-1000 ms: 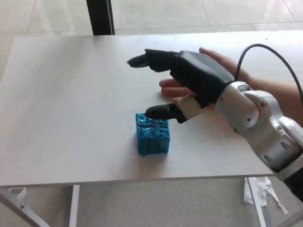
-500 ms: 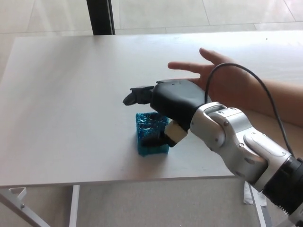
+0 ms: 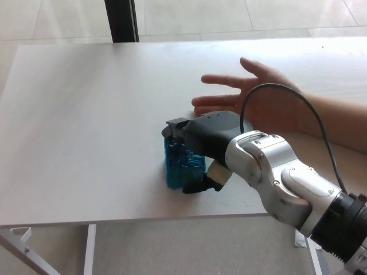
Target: The robot uses its right hand to pick up a cube kept in the middle of the desk infront of it and hands it to a person
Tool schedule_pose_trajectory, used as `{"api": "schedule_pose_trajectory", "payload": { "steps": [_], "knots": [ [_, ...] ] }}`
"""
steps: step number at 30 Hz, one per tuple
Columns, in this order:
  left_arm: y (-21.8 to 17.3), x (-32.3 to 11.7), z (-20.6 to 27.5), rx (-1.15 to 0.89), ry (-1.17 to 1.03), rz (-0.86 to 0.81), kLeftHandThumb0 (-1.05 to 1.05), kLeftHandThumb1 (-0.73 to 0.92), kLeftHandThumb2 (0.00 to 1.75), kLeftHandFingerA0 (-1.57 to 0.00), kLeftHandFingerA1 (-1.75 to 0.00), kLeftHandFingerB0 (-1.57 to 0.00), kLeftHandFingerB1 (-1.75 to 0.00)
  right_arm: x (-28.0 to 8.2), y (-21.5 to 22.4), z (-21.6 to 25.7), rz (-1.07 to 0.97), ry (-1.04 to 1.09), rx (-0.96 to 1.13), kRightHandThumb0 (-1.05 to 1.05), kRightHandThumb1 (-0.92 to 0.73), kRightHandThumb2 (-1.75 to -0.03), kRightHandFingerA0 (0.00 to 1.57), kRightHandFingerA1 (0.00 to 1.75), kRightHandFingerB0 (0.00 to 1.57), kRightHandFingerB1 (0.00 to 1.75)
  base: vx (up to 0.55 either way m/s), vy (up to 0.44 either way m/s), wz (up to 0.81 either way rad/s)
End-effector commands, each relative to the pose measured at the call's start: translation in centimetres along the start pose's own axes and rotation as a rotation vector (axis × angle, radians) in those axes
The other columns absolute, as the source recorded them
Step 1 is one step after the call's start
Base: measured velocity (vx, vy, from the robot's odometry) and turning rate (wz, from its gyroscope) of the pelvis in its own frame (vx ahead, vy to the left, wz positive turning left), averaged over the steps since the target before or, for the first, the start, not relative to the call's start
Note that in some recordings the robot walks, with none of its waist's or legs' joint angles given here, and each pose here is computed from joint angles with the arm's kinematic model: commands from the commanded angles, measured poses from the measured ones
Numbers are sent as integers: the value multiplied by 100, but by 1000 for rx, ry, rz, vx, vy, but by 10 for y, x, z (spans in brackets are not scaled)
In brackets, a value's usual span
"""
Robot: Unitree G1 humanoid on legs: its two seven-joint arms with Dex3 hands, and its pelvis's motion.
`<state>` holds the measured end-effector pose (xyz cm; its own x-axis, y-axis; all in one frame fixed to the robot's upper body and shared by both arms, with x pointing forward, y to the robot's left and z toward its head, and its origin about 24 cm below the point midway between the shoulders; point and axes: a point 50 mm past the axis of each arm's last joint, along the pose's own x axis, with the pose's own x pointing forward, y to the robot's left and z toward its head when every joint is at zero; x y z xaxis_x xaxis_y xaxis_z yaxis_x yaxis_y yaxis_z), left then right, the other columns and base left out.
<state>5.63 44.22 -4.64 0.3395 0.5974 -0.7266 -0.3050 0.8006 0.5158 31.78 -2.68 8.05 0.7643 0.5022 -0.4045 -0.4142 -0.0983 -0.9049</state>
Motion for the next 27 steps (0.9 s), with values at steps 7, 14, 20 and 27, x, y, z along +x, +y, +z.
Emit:
{"api": "schedule_pose_trajectory", "payload": {
  "steps": [7,14,20,27],
  "knots": [
    [9,-2,5,74,-25,10,-70,72,61,-57,-60,-54,-44,-4,24,-1,-312,121,-95,-26,-68,-67,86,171,65,52,0,0,0],
    [6,-2,2,54,-31,18,-70,73,62,-61,-65,-60,-46,-5,43,12,-502,115,92,-43,-41,-88,117,137,83,78,0,0,0],
    [7,-2,3,60,-37,22,-69,75,62,-62,-62,-59,-45,-8,58,9,-554,140,234,-26,-61,-71,87,175,87,88,0,0,0],
    [9,-2,3,52,-31,34,-67,77,63,-66,-59,-61,-45,-18,57,-11,-607,176,255,-32,-64,-63,87,175,82,96,0,0,0]
  ]
}}
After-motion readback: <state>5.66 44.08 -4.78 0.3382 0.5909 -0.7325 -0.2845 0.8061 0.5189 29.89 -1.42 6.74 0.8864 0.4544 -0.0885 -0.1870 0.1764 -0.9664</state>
